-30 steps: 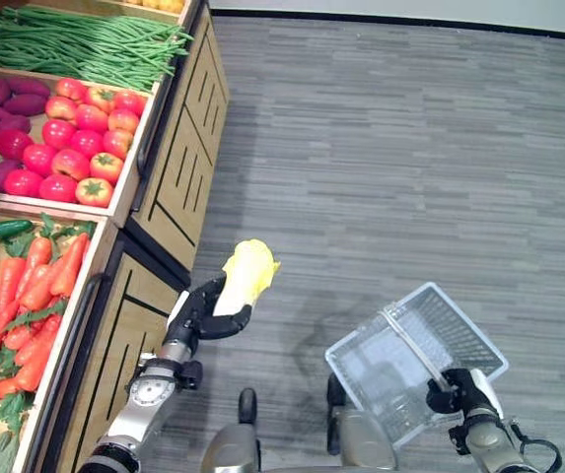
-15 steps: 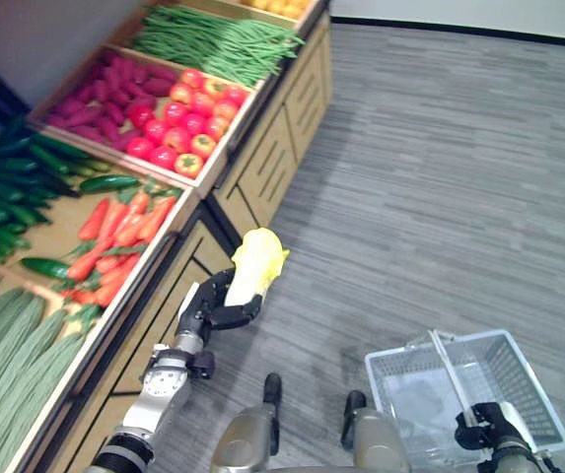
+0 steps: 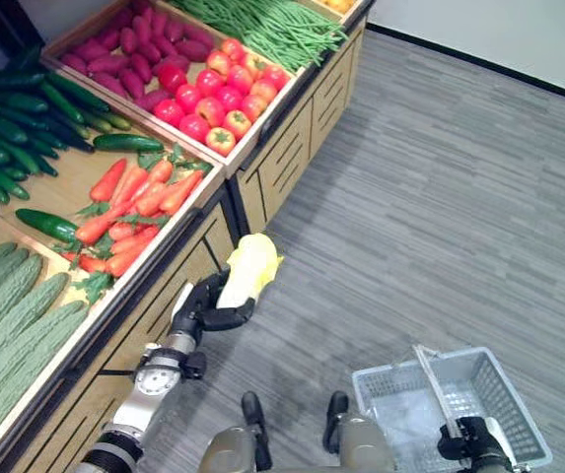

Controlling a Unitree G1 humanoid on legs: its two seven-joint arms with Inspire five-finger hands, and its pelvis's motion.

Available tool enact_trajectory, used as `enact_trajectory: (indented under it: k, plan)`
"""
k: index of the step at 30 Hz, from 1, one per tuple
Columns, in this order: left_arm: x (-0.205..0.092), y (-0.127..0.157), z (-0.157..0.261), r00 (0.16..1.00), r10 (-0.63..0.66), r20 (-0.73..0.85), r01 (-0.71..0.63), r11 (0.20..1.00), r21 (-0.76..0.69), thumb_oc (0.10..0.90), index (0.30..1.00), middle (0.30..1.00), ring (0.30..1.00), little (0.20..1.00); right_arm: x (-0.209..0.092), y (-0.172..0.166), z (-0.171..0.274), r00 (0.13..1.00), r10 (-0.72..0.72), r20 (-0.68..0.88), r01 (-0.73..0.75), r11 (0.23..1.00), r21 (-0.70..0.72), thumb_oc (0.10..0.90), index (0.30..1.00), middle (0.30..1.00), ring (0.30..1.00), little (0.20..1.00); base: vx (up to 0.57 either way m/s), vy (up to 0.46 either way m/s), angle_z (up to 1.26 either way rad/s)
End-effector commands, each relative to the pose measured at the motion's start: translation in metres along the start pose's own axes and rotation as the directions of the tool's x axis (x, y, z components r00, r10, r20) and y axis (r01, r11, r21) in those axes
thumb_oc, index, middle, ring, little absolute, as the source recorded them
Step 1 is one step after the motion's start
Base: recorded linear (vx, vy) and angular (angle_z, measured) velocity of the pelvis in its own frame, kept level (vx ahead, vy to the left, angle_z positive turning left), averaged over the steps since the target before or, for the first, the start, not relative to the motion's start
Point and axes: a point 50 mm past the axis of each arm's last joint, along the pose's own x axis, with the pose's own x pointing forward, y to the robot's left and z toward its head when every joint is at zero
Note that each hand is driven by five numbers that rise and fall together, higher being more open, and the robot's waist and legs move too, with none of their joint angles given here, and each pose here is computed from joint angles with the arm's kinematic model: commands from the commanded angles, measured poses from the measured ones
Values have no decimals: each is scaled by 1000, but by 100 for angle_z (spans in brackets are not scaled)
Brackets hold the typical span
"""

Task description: Get the vegetables into the basket

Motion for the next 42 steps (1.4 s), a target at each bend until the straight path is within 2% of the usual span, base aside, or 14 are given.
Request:
enact_trajectory:
  k: [1,8,11,13,15,20,23,28,30,31,32,33,35,42]
  plan:
    - [14,-6,57,956,-51,288,24,995,98,400,300,300,300,300,6,-33,11,990,-115,81,117,993,-17,400,300,300,300,300,18,3,-9]
    - [20,-20,65,932,-238,273,154,942,298,400,300,300,300,300,10,-48,41,967,-129,221,143,989,-48,400,300,300,300,300,-9,-86,-25]
    - [22,-27,69,918,-282,279,188,929,319,400,300,300,300,300,11,-53,52,955,-129,267,152,986,-65,400,300,300,300,300,-24,-178,-36]
    - [23,-35,71,903,-325,282,224,914,337,400,300,300,300,300,6,-66,97,886,-123,448,180,980,-86,400,300,300,300,300,-39,-288,-30]
    - [25,-39,73,897,-336,289,232,912,339,400,300,300,300,300,6,-72,106,871,-139,472,195,978,-72,400,300,300,300,300,-40,-119,-68]
    - [30,-58,85,860,-384,336,248,890,383,400,300,300,300,300,-7,-88,177,730,-174,661,226,974,8,400,300,300,300,300,-17,-98,-54]
    - [31,-75,98,798,-491,350,270,810,520,400,300,300,300,300,-16,-95,197,667,-181,722,232,972,30,400,300,300,300,300,30,-23,-12]
    - [27,-118,128,588,-739,330,204,530,823,400,300,300,300,300,-37,-98,241,529,-159,833,233,972,37,400,300,300,300,300,14,52,-20]
    - [28,-133,124,548,-789,277,176,433,884,400,300,300,300,300,-43,-96,251,496,-158,854,208,976,60,400,300,300,300,300,10,110,-73]
    - [31,-141,127,537,-796,280,105,392,914,400,300,300,300,300,-56,-95,262,440,-188,878,143,980,138,400,300,300,300,300,1,89,-55]
    - [31,-141,127,537,-796,280,105,392,914,400,300,300,300,300,-56,-95,262,440,-188,878,143,980,138,400,300,300,300,300,-56,108,-34]
    - [42,-145,122,581,-765,277,15,351,936,400,300,300,300,300,-74,-88,270,365,-181,913,26,983,184,400,300,300,300,300,-53,55,-25]
    - [52,-139,110,650,-713,261,-40,311,950,400,300,300,300,300,-83,-80,270,328,-158,931,-48,982,184,400,300,300,300,300,-30,38,-8]
    - [72,-108,84,810,-534,244,-138,231,963,400,300,300,300,300,-100,-66,254,282,-92,955,-219,963,158,400,300,300,300,300,2,2,-3]
